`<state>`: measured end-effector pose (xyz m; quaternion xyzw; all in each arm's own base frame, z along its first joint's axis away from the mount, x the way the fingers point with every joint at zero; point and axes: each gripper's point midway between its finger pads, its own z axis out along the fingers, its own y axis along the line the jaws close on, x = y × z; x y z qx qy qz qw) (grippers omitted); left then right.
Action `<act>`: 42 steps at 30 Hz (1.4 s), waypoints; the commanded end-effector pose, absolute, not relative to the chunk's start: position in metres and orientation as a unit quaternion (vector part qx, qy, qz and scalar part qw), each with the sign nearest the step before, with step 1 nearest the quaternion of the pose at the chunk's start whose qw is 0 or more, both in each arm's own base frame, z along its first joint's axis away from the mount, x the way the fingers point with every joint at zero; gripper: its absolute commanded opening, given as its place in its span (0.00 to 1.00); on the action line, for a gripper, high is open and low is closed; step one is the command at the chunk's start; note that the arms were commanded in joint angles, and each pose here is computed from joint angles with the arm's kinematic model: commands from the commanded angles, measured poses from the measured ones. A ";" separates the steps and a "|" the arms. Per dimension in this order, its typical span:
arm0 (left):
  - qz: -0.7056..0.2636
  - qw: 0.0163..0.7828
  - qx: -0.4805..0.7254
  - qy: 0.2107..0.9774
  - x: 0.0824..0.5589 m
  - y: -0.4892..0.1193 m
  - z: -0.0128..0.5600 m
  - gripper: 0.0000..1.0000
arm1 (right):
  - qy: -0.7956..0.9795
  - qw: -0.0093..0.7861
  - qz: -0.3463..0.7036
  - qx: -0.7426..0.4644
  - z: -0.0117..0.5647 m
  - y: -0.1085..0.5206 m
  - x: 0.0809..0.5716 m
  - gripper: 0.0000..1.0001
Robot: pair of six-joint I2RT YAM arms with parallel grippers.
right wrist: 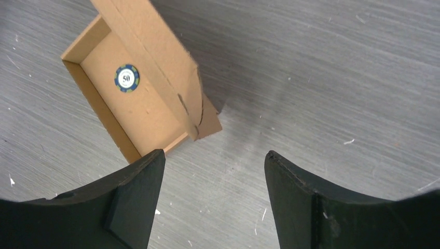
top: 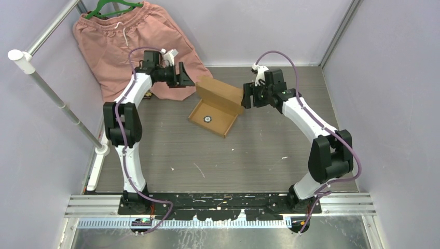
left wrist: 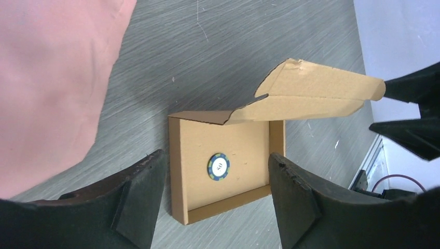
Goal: Fold the paper box
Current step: Close the paper box at the center of the board.
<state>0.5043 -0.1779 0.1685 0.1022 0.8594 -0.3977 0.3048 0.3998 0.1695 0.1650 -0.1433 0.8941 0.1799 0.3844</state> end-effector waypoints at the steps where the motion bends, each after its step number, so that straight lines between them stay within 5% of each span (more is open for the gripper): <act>1: -0.437 0.332 0.147 0.823 0.510 -0.175 0.195 0.72 | 0.859 0.428 0.218 -0.175 0.200 0.177 0.423 0.75; 32: -0.531 0.332 0.204 0.752 0.515 -0.210 0.190 0.65 | 0.845 0.370 0.331 -0.201 0.178 0.201 0.427 0.57; 42: -0.529 0.322 0.212 0.756 0.512 -0.214 0.181 0.45 | 0.844 0.368 0.333 -0.201 0.179 0.203 0.429 0.53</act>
